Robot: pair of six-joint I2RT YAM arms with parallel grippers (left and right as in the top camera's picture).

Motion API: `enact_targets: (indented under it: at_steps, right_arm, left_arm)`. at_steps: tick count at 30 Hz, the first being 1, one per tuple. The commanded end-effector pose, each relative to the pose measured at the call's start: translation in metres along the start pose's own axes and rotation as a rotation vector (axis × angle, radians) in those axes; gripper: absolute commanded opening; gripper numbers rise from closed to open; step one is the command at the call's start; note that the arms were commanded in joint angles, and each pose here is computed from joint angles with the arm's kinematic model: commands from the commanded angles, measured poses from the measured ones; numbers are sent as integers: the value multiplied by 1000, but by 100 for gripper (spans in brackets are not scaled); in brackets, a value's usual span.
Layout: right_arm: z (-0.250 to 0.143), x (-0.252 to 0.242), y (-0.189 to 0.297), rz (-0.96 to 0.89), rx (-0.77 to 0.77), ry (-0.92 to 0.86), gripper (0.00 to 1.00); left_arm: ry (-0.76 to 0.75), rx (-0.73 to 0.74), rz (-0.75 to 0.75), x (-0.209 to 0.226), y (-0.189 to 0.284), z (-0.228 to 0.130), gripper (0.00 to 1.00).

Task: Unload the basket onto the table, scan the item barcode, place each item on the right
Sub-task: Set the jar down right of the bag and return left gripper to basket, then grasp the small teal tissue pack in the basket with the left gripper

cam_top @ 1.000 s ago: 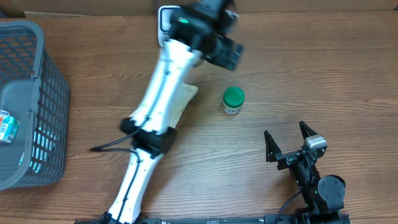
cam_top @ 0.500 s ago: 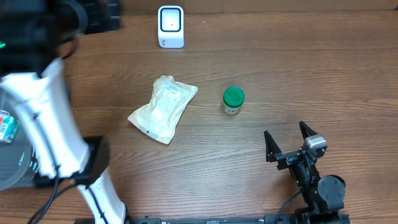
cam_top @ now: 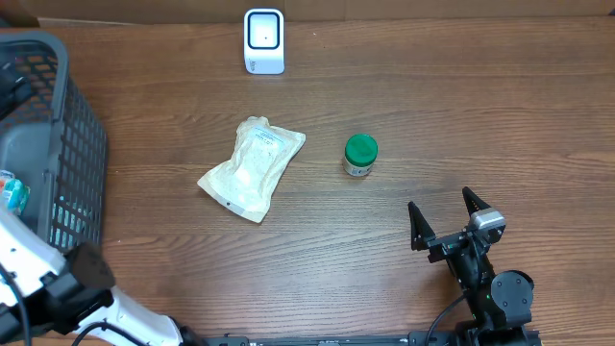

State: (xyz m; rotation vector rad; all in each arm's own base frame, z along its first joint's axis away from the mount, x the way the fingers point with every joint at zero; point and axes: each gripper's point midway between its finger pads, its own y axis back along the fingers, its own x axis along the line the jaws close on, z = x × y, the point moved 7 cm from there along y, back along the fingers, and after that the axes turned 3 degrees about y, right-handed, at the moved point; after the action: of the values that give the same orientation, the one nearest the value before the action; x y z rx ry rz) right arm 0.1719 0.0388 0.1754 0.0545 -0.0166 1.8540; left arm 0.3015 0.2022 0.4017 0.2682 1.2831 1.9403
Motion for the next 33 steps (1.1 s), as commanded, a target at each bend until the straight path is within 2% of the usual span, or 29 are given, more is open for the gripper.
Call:
enact_targets:
  at_steps: [1,5,13,33]
  right_arm:
    - [-2,-1,0,-5,-6,2,100]
    - [-2,-1,0,-5,-5,2,100]
    - [-2,-1,0,-5,-5,2,100]
    - [-2,-1,0,-5,-5,2,100]
  left_arm:
    - [87,-22,184,44,-20,10,100]
    - [91,-15,291,67,-58,14,99]
    - [-17,57,302,84,-131,-1,98]
    - [-428,106,299,109,-207,-28,100]
